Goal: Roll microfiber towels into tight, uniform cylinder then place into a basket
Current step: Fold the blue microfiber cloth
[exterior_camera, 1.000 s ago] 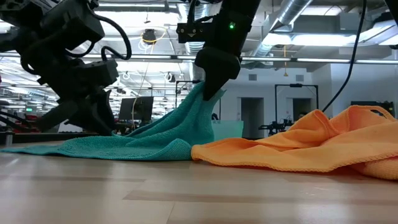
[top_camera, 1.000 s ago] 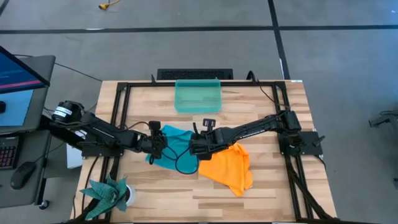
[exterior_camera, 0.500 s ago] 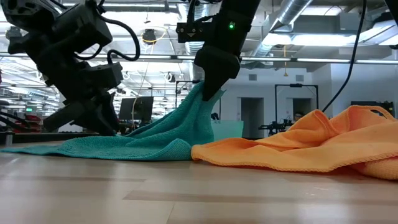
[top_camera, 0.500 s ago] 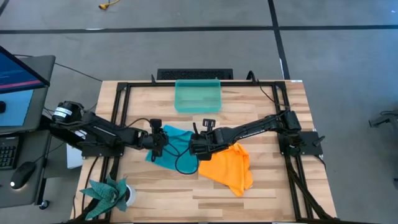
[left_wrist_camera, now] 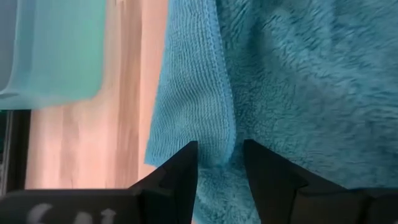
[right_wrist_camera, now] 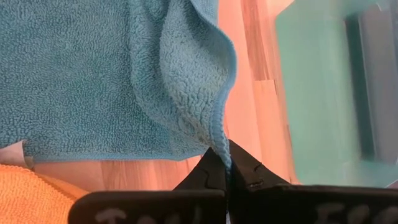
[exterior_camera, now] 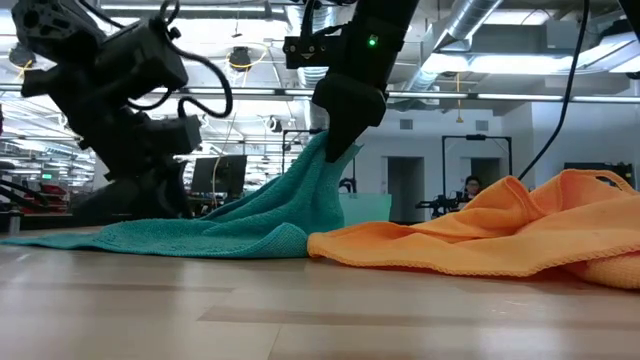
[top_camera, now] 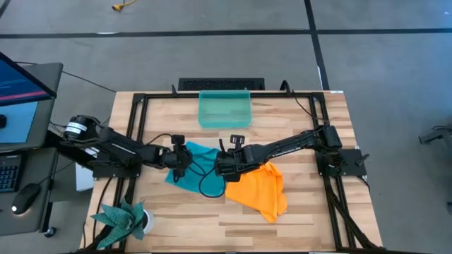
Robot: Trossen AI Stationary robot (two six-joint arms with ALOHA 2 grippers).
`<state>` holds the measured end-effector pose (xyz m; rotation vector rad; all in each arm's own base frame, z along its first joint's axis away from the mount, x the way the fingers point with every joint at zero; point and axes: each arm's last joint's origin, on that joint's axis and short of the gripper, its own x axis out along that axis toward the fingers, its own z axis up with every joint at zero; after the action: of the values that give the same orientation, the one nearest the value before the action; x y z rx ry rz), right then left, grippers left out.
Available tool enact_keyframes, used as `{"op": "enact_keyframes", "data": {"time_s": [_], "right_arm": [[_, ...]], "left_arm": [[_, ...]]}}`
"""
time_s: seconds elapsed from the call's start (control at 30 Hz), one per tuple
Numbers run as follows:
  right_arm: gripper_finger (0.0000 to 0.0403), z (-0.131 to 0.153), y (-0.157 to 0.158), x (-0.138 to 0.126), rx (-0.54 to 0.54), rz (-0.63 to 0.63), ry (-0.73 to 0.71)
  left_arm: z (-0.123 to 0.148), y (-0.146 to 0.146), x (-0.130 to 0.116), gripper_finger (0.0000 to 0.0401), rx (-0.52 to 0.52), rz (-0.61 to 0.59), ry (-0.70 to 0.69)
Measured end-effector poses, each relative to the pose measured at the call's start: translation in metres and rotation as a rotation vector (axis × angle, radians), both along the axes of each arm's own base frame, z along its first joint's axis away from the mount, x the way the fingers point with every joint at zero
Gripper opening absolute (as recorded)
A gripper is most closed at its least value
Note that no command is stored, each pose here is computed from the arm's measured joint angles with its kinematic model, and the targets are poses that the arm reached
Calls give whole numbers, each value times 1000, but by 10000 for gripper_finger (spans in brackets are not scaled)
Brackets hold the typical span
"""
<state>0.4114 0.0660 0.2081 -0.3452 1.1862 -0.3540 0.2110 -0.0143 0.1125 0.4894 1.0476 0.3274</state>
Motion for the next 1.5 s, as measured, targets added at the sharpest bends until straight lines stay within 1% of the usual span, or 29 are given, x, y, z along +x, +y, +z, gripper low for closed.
{"op": "enact_keyframes", "data": {"time_s": [0.13, 0.37, 0.47, 0.6, 0.73, 0.97, 1.1, 1.2, 1.3, 1.5], "right_arm": [[10, 0, 0, 0, 0, 0, 0], [10, 0, 0, 0, -1, 1, 4], [10, 0, 0, -1, -2, 1, 9], [10, -1, 0, -3, -7, 3, 32], [10, -1, 2, -4, -9, 8, 44], [10, -1, 16, -7, -7, 25, 36], [10, -1, 27, -10, 6, 18, 21], [10, -1, 34, -12, 17, 5, 9], [10, -2, 40, -15, 29, -19, 6], [10, -2, 37, -19, 24, -70, 31]], "left_arm": [[-4, -1, 2, 97, 8, 10, -4], [-4, -6, 1, 29, 3, -3, -10], [-3, -9, 1, 6, 30, 3, -21], [3, -16, 3, 5, 77, 26, -43], [15, -25, 6, 2, 128, 39, -20], [51, -45, 4, 1, 258, 101, 6], [75, -57, -5, 1, 306, 149, -7], [91, -67, -12, 0, 313, 178, -28], [102, -76, -18, 0, 296, 197, -57], [115, -90, -26, 0, 259, 188, -91]]}}
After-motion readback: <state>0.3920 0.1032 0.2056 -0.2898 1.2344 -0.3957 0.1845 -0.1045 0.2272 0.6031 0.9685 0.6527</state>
